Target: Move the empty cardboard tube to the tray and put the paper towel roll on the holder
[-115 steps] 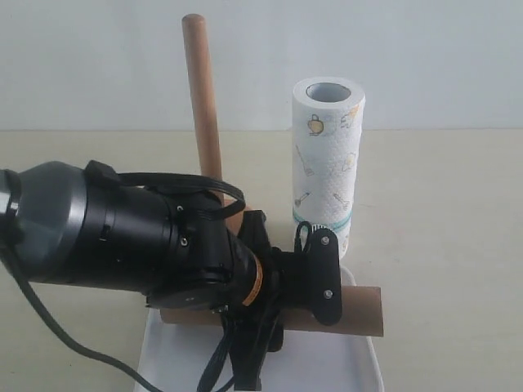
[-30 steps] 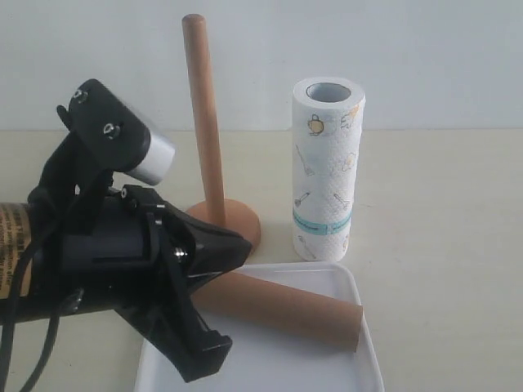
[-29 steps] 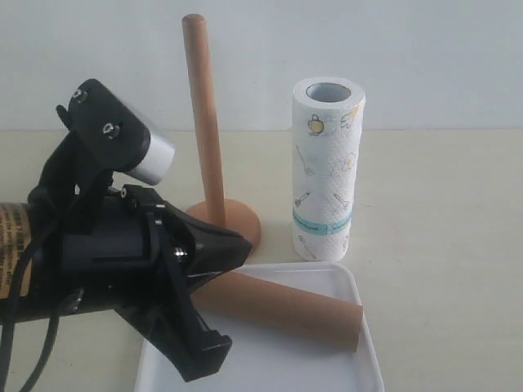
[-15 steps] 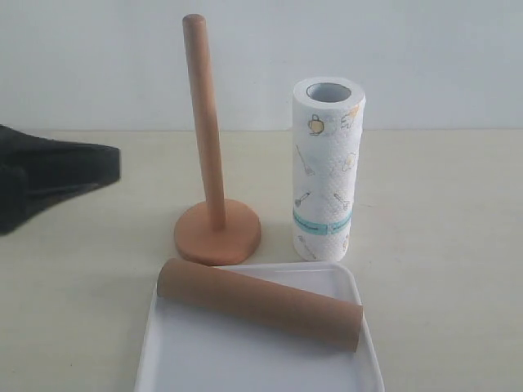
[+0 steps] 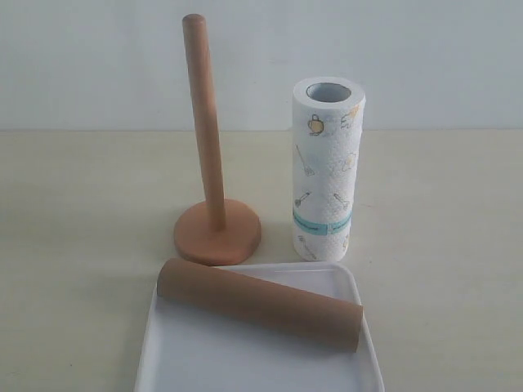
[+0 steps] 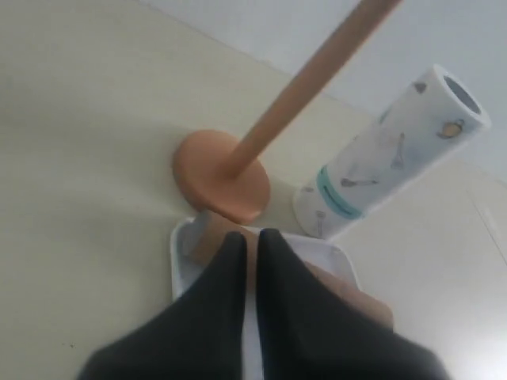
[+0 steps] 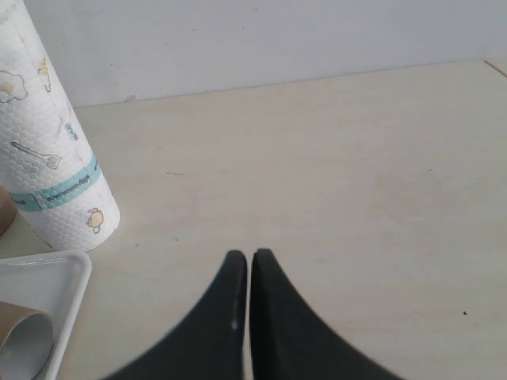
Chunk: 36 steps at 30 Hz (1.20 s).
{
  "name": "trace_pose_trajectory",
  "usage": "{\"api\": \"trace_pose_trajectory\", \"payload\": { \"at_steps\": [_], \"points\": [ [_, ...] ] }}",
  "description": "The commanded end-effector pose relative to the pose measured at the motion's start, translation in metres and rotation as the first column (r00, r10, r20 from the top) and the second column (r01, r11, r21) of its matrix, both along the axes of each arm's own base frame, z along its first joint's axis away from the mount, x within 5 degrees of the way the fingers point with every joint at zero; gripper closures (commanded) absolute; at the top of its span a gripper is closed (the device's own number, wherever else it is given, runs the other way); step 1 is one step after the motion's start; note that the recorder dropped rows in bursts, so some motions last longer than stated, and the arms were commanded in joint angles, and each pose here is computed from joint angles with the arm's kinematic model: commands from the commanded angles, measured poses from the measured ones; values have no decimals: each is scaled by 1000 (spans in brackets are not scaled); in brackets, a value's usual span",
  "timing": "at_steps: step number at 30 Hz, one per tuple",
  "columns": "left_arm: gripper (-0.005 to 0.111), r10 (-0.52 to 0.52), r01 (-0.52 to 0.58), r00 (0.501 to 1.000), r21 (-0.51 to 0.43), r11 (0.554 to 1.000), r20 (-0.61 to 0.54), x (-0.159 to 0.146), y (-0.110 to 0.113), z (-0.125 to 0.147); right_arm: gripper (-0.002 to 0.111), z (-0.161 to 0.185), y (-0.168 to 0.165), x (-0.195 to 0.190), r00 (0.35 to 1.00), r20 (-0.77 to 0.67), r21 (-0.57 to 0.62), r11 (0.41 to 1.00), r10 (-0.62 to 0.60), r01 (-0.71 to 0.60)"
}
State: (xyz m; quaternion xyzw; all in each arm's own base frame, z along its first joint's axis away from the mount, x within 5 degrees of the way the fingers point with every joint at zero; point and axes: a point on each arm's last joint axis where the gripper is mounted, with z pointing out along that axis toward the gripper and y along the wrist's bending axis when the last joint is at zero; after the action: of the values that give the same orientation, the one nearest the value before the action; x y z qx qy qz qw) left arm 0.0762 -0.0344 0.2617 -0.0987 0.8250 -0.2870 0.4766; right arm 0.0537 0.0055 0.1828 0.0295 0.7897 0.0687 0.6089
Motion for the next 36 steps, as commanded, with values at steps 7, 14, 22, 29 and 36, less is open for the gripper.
{"api": "trace_pose_trajectory", "payload": {
  "at_steps": [7, 14, 22, 29, 36],
  "points": [
    [103, 227, -209, 941, -95, 973, 253, -24, 21, -16, 107, 1, 0, 0, 1000, 8, -7, 1000, -3, 4],
    [103, 186, -245, 905, 111, 963, 383, -34, 25, -15, 107, 1, 0, 0, 1000, 8, -7, 1000, -3, 4],
    [103, 164, -303, 888, 279, 911, 431, -25, 29, -41, 107, 1, 0, 0, 1000, 8, -7, 1000, -3, 4],
    [103, 228, -357, 879, 261, 897, 419, -20, 33, -63, 107, 1, 0, 0, 1000, 8, -7, 1000, -3, 4],
    [103, 227, -358, 878, 263, 896, 422, -20, 33, -63, 107, 1, 0, 0, 1000, 8, -7, 1000, -3, 4]
  ]
}}
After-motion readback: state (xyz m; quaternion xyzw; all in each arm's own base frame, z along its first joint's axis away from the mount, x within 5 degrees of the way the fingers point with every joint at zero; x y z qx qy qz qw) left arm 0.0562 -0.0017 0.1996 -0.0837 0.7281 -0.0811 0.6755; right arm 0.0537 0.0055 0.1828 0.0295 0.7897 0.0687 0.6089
